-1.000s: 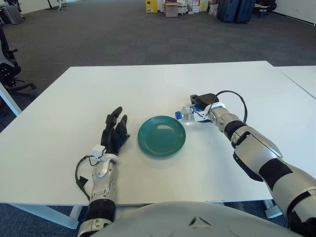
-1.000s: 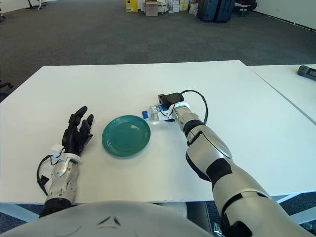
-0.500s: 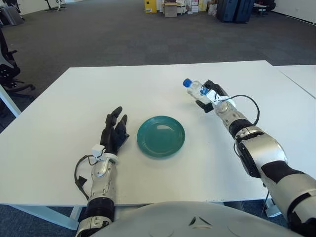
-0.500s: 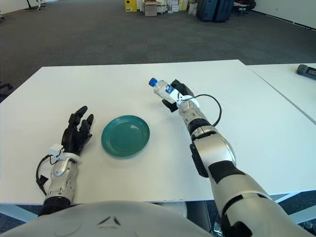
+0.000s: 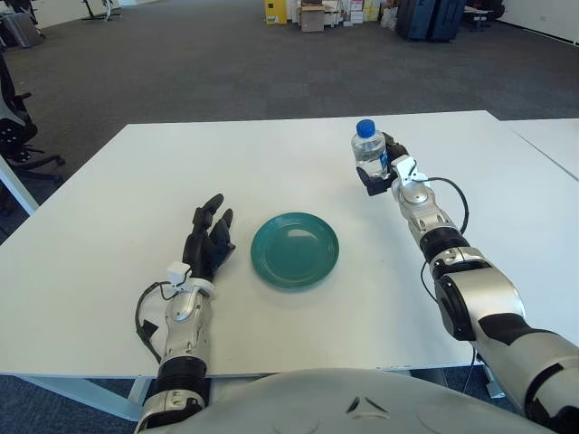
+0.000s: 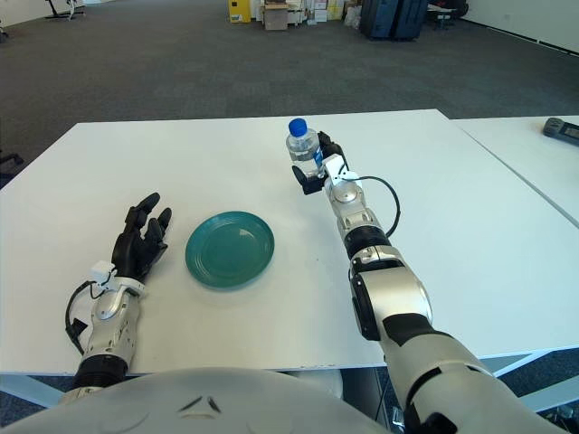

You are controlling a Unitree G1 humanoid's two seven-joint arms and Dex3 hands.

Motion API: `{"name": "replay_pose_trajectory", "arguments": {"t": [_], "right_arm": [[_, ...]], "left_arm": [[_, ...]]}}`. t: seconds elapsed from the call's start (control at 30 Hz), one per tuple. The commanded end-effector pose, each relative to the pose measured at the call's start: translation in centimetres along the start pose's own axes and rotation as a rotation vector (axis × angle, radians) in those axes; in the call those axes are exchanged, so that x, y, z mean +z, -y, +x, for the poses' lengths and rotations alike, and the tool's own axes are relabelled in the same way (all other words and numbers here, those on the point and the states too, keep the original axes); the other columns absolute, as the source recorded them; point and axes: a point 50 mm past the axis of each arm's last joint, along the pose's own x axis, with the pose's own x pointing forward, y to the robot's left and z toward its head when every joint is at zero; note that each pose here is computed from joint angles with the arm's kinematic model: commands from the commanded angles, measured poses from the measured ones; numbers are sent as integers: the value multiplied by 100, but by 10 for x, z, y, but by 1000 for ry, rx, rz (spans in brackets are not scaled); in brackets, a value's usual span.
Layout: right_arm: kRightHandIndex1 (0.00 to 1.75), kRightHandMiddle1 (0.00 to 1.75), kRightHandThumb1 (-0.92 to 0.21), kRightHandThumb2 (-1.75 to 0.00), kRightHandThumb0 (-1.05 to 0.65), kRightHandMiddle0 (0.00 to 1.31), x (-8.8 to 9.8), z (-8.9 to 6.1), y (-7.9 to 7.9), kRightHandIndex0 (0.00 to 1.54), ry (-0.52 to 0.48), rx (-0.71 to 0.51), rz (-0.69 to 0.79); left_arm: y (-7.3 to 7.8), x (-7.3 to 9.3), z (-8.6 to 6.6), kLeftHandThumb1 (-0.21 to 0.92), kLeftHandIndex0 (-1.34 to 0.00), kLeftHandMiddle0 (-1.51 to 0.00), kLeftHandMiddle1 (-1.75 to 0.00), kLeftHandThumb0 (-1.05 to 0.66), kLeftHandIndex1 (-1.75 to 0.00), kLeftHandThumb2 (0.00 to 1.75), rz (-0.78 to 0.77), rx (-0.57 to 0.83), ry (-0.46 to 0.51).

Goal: Put the bottle into the plate.

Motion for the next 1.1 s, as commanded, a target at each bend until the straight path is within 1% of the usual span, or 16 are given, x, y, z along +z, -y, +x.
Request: {"name": "replay_pose_trajectory", "arguments": {"t": [0.0, 0.13, 0.33, 0.4, 0.47, 0.53, 0.73, 0.8, 0.93, 1.07], "right_arm": [[175, 175, -1, -167, 0, 63, 11, -1, -4, 82, 53, 1, 67], [175, 175, -2, -166, 0, 62, 13, -6, -9, 81, 65, 6, 82], [175, 175, -1, -167, 0, 63, 12, -12, -14, 82, 42, 37, 126], [175, 175, -2, -166, 0, 62, 11, -16, -18, 82, 37, 58, 149], [175, 175, -2, -166, 0, 62, 8, -27, -30, 82, 36, 89, 178], [175, 175, 1, -169, 0, 64, 7, -36, -39, 83, 33, 107, 193], [175, 175, 5, -173, 0, 67, 7, -54, -59, 86, 7, 129, 198], [175, 175, 5, -173, 0, 67, 7, -58, -63, 86, -2, 136, 197], [175, 175, 2, -170, 0, 65, 3, -67, -84, 84, -19, 201, 179], [174, 175, 0, -168, 0, 64, -3, -71, -94, 82, -32, 242, 156]], "left_arm": [[-7, -25, -22, 92, 0, -40, -1, -71, -75, 88, -18, 48, -110], [-7, -25, -22, 92, 0, -41, -1, -72, -75, 88, -15, 47, -110], [-6, -25, -22, 92, 0, -41, -1, -72, -75, 88, -12, 45, -111], [-5, -25, -22, 92, 0, -41, -1, -72, -75, 88, -12, 44, -112], [-4, -25, -22, 92, 0, -41, -1, -72, -75, 88, -12, 41, -111], [-4, -25, -22, 92, 0, -41, -1, -72, -75, 87, -12, 39, -110], [-2, -25, -22, 92, 0, -42, -1, -73, -76, 86, -11, 32, -110], [-2, -25, -21, 92, 0, -42, -1, -73, -76, 86, -10, 29, -111], [0, -25, -20, 92, 0, -42, -1, -73, -76, 85, -13, 26, -110], [2, -25, -19, 92, 0, -41, 0, -73, -75, 84, -16, 25, -110]]}}
